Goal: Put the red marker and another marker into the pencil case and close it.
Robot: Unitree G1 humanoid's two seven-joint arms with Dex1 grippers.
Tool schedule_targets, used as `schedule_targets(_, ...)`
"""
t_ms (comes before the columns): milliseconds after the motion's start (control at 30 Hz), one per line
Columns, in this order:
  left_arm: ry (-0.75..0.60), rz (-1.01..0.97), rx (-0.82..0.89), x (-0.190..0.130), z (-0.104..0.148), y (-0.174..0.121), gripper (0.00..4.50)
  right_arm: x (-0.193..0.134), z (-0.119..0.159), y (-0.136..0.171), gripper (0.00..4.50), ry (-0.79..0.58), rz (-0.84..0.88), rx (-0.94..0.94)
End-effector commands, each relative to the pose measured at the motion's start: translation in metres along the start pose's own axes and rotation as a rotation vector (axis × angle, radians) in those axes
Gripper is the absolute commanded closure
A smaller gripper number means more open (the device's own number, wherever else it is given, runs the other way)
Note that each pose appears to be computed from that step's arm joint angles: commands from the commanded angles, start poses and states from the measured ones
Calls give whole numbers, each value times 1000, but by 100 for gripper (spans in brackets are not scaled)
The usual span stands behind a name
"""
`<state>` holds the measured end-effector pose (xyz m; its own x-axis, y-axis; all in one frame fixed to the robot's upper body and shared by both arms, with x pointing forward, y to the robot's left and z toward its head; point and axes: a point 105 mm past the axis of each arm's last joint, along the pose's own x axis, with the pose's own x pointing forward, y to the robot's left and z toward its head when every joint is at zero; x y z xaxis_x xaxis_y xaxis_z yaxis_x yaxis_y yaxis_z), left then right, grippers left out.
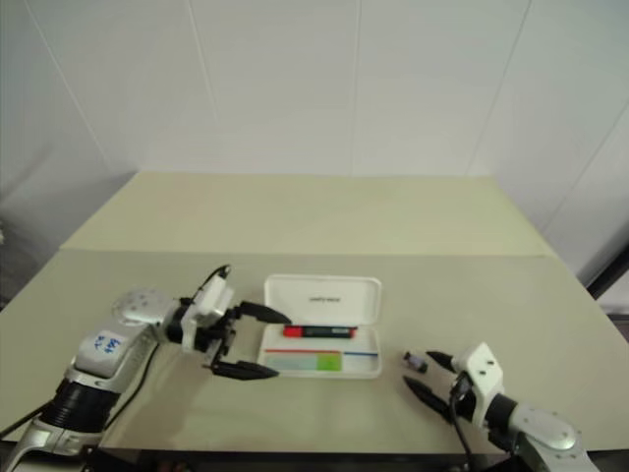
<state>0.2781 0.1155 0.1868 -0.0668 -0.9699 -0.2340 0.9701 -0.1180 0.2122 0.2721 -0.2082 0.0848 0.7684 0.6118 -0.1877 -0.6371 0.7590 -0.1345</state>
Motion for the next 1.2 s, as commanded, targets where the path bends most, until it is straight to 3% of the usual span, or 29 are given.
schedule_targets(33, -8, 16, 11, -14, 2, -3, 5, 2, 2, -4, 0, -18, -15, -10)
schedule_targets(300, -16, 100, 22, -42, -1, 0, 5, 7, -15, -8, 0, 45, -48, 63)
schedule_targets(400, 5, 139, 18, -51, -4, 1, 0, 6, -18, -8, 66, 46, -52, 96)
schedule_targets(667, 8, 177, 36, -58, -5, 3, 0, 0, -11, -13, 337, 39, -52, 79)
schedule_targets(900, -30, 175, 50, -55, -1, 4, 0, 3, 44, -21, 339, -69, -7, -91)
schedule_targets(1067, -30, 179, 48, -55, -4, 5, 0, 18, 87, 6, 339, -143, 176, -164)
schedule_targets(1200, -32, 192, 49, -55, -6, 6, 0, 25, 97, 29, 339, -136, 329, -182)
